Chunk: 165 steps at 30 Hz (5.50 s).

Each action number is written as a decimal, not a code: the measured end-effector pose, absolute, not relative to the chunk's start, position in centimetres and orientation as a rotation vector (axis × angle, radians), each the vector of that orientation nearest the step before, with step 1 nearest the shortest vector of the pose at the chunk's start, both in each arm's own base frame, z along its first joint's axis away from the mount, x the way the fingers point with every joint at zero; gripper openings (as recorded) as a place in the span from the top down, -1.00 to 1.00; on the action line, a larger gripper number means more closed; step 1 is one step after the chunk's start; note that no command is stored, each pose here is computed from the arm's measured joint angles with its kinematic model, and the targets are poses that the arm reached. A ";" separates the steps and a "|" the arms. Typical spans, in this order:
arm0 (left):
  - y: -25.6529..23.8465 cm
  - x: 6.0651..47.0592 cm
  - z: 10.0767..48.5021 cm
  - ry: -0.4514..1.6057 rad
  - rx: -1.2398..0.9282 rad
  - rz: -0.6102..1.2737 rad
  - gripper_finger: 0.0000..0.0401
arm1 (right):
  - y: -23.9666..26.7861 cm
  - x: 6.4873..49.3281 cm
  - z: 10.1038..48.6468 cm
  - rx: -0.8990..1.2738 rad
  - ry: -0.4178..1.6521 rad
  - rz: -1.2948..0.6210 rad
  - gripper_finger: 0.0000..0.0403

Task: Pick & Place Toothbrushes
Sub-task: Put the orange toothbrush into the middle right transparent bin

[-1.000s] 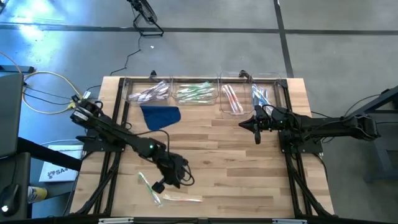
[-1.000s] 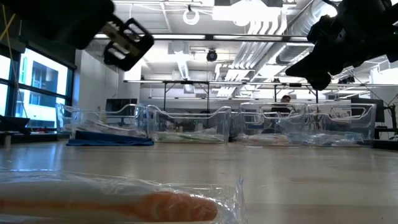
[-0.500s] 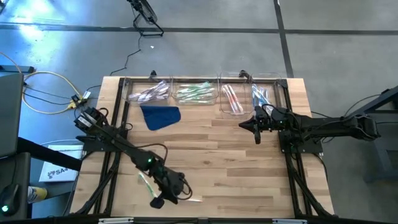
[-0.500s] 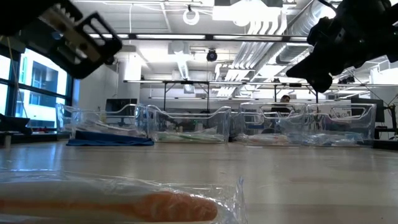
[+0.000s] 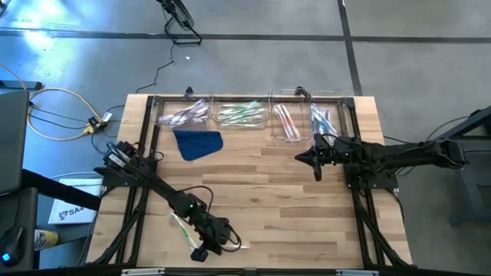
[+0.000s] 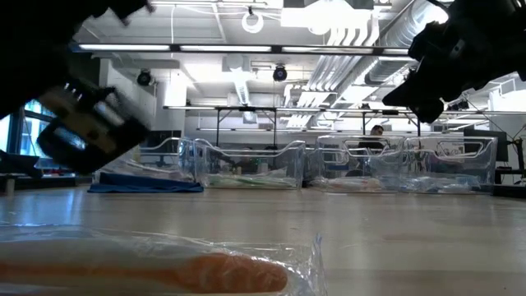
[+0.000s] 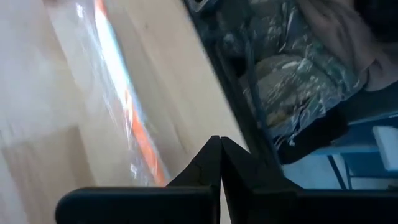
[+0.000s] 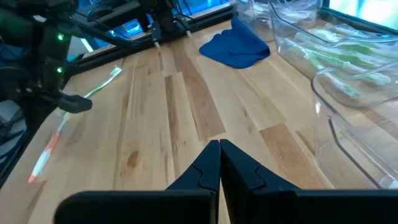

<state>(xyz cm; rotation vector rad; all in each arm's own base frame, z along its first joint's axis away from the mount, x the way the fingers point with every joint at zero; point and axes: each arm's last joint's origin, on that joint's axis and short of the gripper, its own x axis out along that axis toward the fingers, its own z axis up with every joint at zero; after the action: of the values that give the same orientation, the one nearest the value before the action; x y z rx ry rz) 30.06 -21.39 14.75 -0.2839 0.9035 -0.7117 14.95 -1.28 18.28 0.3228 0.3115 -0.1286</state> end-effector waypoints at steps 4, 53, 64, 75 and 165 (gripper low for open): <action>-21.6 30.1 14.4 0.907 -0.287 -0.710 1.00 | -1.0 15.0 18.3 0.319 0.310 -0.115 0.99; -2.4 37.3 16.2 0.563 0.127 -0.323 1.00 | 0.5 15.0 18.4 0.362 0.317 -0.048 0.99; 1.1 34.0 25.3 0.342 0.413 -0.225 1.00 | 1.7 15.3 19.8 0.253 0.174 0.065 0.99; 1.0 26.3 31.0 0.442 0.642 -0.054 1.00 | 1.6 15.3 19.9 0.193 0.163 0.063 0.99; 0.9 13.4 23.3 0.360 0.687 0.085 1.00 | 4.9 35.2 13.9 -0.016 1.010 0.461 -0.09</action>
<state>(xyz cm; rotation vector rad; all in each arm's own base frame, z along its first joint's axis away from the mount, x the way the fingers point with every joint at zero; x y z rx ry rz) 13.38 0.92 23.31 0.6872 0.3598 0.0854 35.21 4.88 13.89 -0.0156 1.0096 0.4614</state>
